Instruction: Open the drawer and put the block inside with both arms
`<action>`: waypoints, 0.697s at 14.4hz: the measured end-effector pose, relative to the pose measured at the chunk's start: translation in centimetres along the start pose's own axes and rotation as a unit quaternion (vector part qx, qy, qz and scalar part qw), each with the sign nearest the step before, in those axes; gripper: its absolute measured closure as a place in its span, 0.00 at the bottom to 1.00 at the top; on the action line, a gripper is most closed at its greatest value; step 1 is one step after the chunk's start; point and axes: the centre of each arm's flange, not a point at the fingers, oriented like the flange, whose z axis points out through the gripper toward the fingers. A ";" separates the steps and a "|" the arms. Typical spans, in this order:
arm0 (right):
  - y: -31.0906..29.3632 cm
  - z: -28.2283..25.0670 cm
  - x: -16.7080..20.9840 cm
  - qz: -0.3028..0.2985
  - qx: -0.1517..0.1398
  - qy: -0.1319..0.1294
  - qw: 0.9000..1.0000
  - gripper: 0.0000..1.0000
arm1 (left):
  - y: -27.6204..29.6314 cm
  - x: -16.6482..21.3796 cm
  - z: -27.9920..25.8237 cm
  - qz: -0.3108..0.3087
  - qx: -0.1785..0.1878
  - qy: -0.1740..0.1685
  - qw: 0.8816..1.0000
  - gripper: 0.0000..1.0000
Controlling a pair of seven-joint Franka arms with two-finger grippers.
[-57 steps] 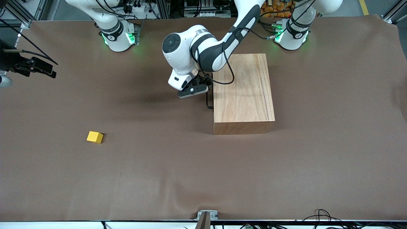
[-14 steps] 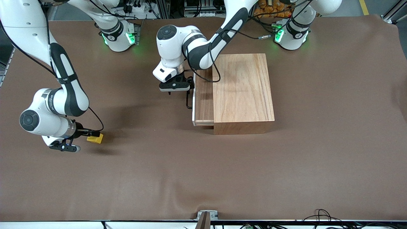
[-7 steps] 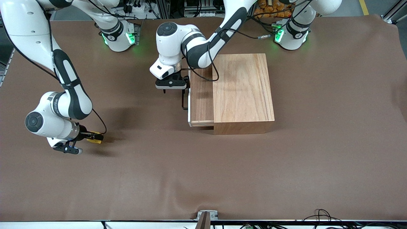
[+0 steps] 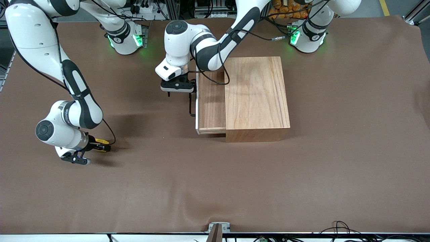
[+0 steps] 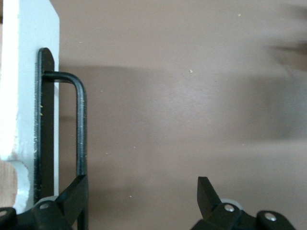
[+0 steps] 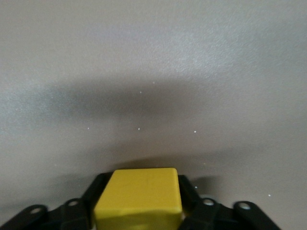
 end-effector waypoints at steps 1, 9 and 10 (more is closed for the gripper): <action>-0.1 -0.3 0.0 0.000 0.000 -0.003 1.000 0.44 | 0.2 0.0 -0.4 0.000 -0.004 0.001 1.000 0.00; -1.8 -10.6 -1.2 -0.016 0.006 -0.064 0.998 0.44 | -0.8 4.7 -8.2 -0.051 -0.027 -0.003 0.998 0.00; -2.3 -13.1 -1.8 -0.022 0.007 -0.067 0.997 0.44 | -1.8 6.3 -10.2 -0.064 -0.026 -0.005 0.998 0.00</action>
